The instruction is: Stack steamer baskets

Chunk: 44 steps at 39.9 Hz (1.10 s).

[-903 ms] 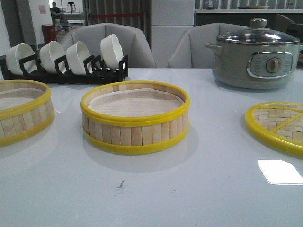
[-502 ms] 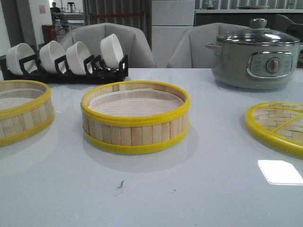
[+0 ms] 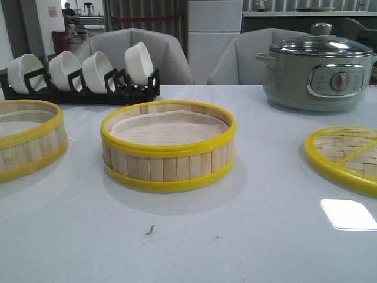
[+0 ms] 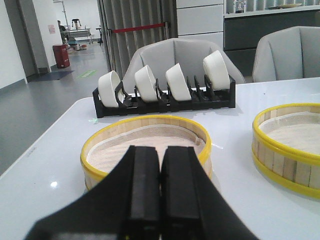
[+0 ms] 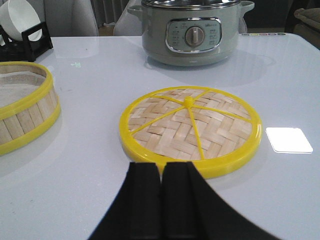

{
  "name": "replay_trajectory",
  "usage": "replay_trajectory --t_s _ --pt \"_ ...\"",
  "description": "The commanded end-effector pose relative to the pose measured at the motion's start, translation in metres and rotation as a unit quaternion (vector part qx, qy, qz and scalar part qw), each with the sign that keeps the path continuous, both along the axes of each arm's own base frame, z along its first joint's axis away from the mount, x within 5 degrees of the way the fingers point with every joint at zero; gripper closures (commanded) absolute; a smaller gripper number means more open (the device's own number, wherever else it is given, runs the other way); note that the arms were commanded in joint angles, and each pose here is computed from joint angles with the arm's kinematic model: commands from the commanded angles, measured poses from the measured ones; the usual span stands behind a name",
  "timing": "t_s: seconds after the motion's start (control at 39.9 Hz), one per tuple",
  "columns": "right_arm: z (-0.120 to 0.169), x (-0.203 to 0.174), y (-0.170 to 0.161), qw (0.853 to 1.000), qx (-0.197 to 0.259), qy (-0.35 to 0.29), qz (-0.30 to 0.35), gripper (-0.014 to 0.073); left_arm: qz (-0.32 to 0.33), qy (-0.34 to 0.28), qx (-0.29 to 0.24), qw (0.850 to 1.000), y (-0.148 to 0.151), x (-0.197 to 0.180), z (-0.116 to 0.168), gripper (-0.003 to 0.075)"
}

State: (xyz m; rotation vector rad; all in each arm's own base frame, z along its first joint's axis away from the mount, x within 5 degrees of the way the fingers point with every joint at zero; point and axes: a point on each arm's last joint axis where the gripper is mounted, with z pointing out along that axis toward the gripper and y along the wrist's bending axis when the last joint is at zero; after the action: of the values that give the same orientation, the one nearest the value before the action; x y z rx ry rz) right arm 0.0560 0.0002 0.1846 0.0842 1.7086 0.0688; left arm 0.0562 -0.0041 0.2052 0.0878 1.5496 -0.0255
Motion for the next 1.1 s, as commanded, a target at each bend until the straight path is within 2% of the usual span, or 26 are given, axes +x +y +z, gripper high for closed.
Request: replay_trajectory --t_s 0.0,0.13,0.23,0.35,0.53,0.65,0.75,0.9,1.08 --pt "0.014 -0.001 0.0 0.998 -0.004 -0.062 0.0 0.054 0.0 -0.052 -0.013 0.999 0.0 -0.002 0.009 0.0631" --pt "0.014 -0.001 0.0 0.998 -0.004 -0.062 0.0 0.054 -0.002 -0.054 -0.036 0.998 0.0 -0.002 0.015 0.0631" --pt "0.014 -0.001 0.0 0.998 -0.004 -0.062 0.0 0.054 -0.003 -0.038 -0.032 0.999 0.0 0.002 0.039 0.0631" --pt "0.014 -0.001 0.0 0.998 -0.004 -0.062 0.0 0.054 -0.011 0.002 0.015 1.0 -0.003 0.015 0.091 0.0631" --pt "0.014 -0.001 0.0 0.998 -0.004 -0.062 0.0 0.054 0.0 0.057 0.081 0.995 -0.003 0.041 0.185 0.0631" --pt "0.014 -0.001 0.0 0.998 -0.004 -0.062 0.0 0.054 0.02 0.11 0.107 0.988 -0.001 0.066 0.226 0.0631" --pt "0.014 -0.001 0.0 0.998 -0.004 -0.062 0.0 0.054 0.024 0.149 0.112 0.982 -0.002 0.082 0.232 0.0631" --pt "0.014 -0.001 0.0 0.998 -0.004 -0.062 0.0 0.054 0.021 0.194 0.107 0.975 -0.003 0.088 0.223 0.0631" --pt "0.014 -0.001 0.0 0.998 -0.004 -0.062 0.0 0.054 0.017 0.207 0.101 0.973 -0.004 0.087 0.221 0.0631"
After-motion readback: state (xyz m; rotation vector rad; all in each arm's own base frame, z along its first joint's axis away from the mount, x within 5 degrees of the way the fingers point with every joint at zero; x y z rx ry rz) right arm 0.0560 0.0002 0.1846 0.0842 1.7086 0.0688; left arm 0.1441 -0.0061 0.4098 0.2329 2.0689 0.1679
